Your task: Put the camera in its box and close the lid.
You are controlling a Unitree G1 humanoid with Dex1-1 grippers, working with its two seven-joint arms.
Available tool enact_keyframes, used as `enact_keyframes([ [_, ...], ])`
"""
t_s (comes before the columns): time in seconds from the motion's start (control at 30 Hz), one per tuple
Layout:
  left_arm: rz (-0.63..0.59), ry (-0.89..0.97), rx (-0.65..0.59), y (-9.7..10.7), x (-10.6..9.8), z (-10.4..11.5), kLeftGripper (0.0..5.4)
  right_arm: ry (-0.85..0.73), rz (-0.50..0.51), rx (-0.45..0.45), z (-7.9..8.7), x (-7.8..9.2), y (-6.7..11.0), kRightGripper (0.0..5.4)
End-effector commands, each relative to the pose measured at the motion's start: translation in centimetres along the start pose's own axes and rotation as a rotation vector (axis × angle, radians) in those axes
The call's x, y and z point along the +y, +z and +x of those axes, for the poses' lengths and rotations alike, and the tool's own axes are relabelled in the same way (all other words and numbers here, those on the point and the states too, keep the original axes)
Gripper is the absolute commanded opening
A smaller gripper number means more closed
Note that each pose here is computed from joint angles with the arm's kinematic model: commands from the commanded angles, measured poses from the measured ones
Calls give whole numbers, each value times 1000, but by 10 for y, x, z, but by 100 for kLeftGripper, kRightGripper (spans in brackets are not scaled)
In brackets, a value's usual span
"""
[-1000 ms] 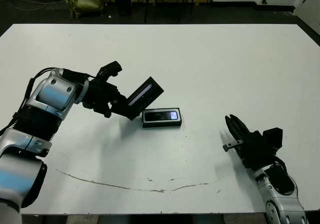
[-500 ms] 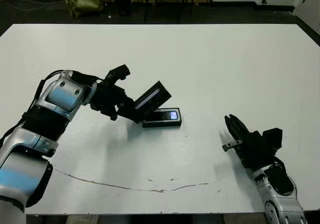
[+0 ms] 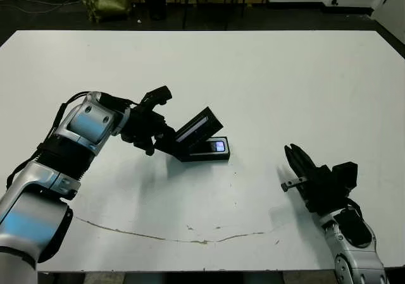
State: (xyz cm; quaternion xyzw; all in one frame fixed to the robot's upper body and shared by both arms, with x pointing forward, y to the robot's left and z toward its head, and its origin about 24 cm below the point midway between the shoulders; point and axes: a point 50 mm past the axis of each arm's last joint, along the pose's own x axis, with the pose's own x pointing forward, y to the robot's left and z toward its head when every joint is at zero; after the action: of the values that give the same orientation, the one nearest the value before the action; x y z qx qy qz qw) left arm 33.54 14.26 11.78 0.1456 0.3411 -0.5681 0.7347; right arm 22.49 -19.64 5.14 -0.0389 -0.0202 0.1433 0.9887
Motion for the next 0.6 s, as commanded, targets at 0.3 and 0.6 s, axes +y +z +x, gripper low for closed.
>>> enact_keyframes([
  [0.3,35,13,43,-2,4,0,221,-3,19,38,-4,-1,-7,0],
  [0.6,69,4,70,-1,6,3,221,-2,26,43,-4,-1,-8,0],
])
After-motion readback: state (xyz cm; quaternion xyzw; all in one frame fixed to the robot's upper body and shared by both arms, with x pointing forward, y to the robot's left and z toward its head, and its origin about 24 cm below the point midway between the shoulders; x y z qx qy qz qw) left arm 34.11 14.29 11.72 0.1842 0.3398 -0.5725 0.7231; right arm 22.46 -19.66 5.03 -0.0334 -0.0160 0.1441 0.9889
